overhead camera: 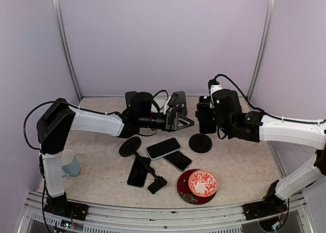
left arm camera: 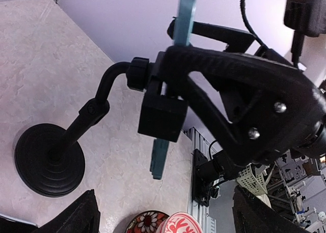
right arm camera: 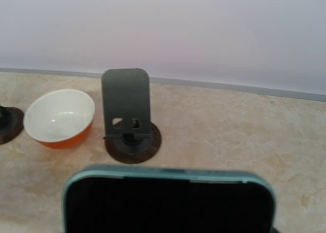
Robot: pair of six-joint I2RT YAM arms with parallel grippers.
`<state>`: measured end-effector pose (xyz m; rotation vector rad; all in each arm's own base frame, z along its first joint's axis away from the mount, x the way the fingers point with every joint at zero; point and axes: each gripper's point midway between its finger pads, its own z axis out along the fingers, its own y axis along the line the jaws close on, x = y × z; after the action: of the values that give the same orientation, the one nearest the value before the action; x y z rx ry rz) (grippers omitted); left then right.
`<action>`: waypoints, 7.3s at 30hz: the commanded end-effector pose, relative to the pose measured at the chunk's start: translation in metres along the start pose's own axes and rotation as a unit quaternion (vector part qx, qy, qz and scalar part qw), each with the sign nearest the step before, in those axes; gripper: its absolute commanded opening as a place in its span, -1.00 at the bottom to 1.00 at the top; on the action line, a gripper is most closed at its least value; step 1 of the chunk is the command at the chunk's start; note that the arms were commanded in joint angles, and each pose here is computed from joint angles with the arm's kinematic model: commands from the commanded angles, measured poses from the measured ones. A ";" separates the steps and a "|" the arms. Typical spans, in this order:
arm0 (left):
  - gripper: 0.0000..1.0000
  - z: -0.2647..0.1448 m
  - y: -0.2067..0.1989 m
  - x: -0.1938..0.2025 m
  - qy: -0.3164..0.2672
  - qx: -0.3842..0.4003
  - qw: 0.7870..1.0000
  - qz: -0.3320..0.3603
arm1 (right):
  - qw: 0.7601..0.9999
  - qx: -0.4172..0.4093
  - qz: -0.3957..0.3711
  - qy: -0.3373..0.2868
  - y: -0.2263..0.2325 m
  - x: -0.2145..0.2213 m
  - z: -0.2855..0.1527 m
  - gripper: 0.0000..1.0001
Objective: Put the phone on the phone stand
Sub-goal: Install the phone on the phone stand, then pick up the phone stand with the phone from the center of the board, then place the phone stand with the phone at the corner of the board, then pick up the phone stand at the center of the board.
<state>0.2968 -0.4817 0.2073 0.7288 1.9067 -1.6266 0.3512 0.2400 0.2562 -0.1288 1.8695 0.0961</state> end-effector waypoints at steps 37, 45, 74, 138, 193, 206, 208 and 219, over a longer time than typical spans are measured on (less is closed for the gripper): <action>0.89 0.009 -0.012 -0.016 -0.009 0.035 0.999 0.005 | 0.995 -0.078 0.022 -0.062 -0.011 -0.066 -0.059 0.87; 0.98 -0.035 -0.031 -0.011 -0.032 0.000 0.999 0.030 | 0.997 -0.068 0.017 -0.019 -0.023 -0.034 -0.063 0.99; 0.98 -0.246 -0.012 0.089 -0.092 -0.314 0.944 0.054 | 0.999 0.003 -0.027 0.034 0.023 -0.009 0.004 0.88; 0.98 -0.233 0.008 0.109 -0.101 -0.312 0.945 -0.010 | 0.983 0.017 -0.026 -0.178 -0.126 -0.180 0.178 -0.29; 0.97 -0.258 0.017 0.121 -0.115 -0.365 0.924 -0.003 | 0.892 -0.362 -0.227 0.145 0.162 0.130 -0.064 0.88; 0.98 -0.261 0.015 0.114 -0.131 -0.366 0.921 0.003 | 0.827 -0.419 -0.237 0.291 0.205 0.235 -0.089 0.75; 0.98 -0.259 0.011 0.114 -0.130 -0.356 0.925 0.005 | 0.826 -0.427 -0.223 0.293 0.205 0.235 -0.094 0.72; 0.98 -0.253 0.010 0.109 -0.134 -0.350 0.927 0.004 | 0.844 -0.471 -0.110 0.233 0.204 0.177 -0.131 0.71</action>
<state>0.2099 -0.2165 0.1415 0.2046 2.1120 -0.8281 0.1605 0.4085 0.0871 -1.2207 2.1854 0.7090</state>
